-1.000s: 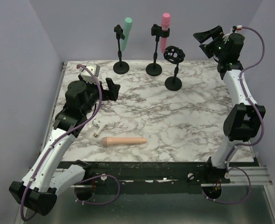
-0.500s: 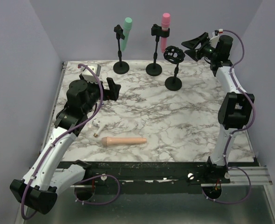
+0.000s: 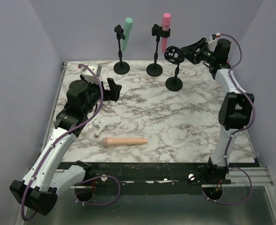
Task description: Remove the microphone from the stand
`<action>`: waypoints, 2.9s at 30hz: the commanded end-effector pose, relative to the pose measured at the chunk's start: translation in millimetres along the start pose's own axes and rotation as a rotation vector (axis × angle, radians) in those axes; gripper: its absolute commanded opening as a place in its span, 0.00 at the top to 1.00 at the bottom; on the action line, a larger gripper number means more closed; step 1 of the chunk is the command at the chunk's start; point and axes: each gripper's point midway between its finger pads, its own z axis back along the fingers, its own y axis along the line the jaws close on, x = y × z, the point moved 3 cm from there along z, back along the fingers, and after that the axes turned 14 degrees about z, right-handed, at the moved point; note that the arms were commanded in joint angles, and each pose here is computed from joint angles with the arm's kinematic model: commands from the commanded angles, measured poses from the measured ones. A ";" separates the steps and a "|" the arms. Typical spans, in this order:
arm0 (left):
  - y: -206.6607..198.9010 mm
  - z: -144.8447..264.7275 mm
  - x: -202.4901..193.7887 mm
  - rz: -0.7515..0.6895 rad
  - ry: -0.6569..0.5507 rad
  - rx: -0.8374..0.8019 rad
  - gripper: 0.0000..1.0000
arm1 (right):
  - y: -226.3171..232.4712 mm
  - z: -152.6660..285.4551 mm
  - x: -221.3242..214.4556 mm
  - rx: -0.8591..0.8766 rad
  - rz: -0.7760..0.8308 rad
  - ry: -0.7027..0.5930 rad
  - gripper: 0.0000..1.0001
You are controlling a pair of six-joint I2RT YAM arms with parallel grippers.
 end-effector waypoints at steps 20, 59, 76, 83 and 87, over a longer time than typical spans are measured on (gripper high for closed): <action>-13.7 7.2 10.9 0.007 -0.016 -0.049 0.01 | -88.5 -3.7 -78.5 -0.169 -0.053 0.118 0.42; -15.9 10.3 13.6 0.010 -0.026 -0.058 0.02 | -91.0 -6.7 -48.3 -0.207 0.020 0.075 0.13; -17.5 17.8 19.8 0.001 -0.053 -0.061 0.01 | 33.8 -19.4 66.8 -0.269 0.501 -0.321 0.00; -16.3 18.0 19.9 -0.003 -0.055 -0.055 0.01 | 96.2 -33.8 61.9 -0.373 0.837 -0.530 0.00; -17.4 18.2 20.1 -0.002 -0.054 -0.060 0.01 | 112.1 -48.3 59.3 -0.387 0.893 -0.592 0.00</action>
